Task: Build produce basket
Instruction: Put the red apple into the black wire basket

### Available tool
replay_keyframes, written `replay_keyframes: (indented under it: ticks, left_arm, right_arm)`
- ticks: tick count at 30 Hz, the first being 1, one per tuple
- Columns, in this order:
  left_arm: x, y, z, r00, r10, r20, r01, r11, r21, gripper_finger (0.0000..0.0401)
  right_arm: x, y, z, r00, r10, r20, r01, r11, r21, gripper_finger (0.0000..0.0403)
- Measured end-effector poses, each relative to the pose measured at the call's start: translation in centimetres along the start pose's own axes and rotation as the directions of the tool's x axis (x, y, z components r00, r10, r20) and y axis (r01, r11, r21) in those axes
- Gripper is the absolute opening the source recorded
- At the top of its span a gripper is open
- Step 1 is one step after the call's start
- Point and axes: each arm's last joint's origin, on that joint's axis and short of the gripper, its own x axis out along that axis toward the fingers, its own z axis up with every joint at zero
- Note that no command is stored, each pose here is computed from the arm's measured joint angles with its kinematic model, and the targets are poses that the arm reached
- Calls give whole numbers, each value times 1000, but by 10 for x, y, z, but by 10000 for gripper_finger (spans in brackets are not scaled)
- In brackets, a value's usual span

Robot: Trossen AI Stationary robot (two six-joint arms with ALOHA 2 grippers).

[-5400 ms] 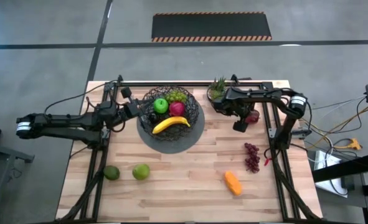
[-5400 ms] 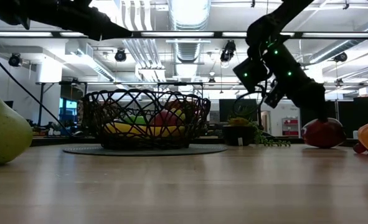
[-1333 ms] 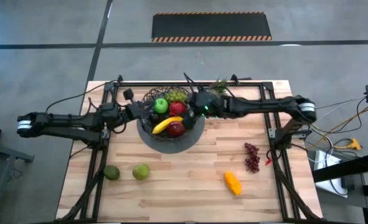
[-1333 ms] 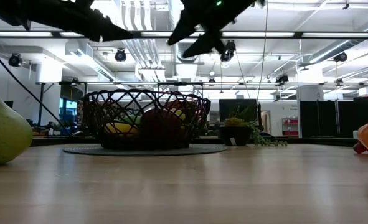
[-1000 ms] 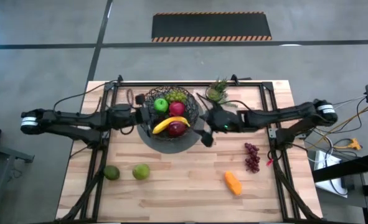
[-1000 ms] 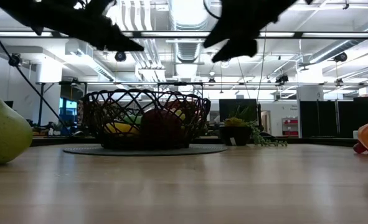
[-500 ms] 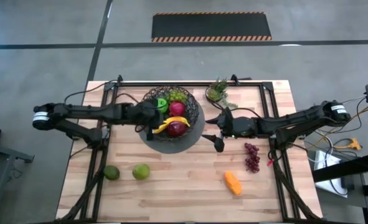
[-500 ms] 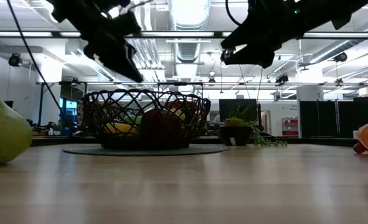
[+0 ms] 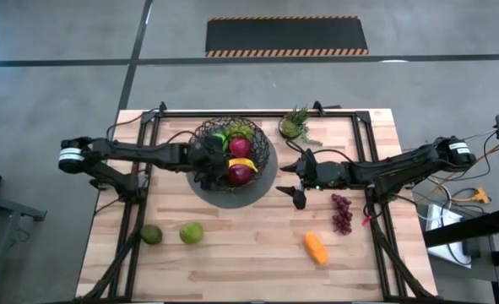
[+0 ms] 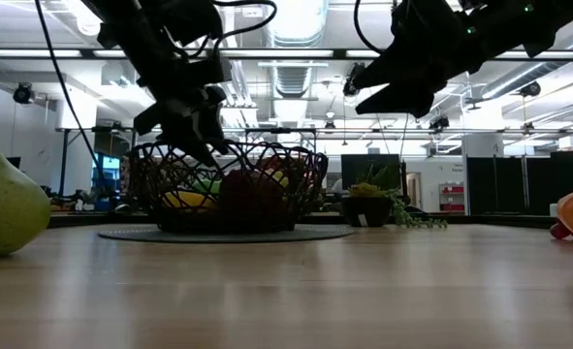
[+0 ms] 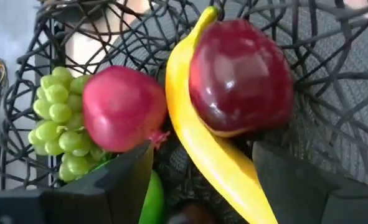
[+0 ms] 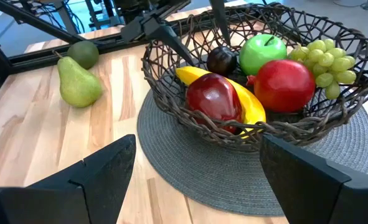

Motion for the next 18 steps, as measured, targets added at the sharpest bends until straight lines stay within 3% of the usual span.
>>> replay_keyframes:
  ticks: [9,18]
  left_arm:
    - [-1,-2,5,985,-120,123,131,988,-79,260]
    - [8,-7,1,975,-89,202,110,989,-96,260]
  right_arm:
    - [0,0,2,1000,5,22,-5,1000,-6,326]
    - [0,0,0,1000,4,18,-4,1000,-3,326]
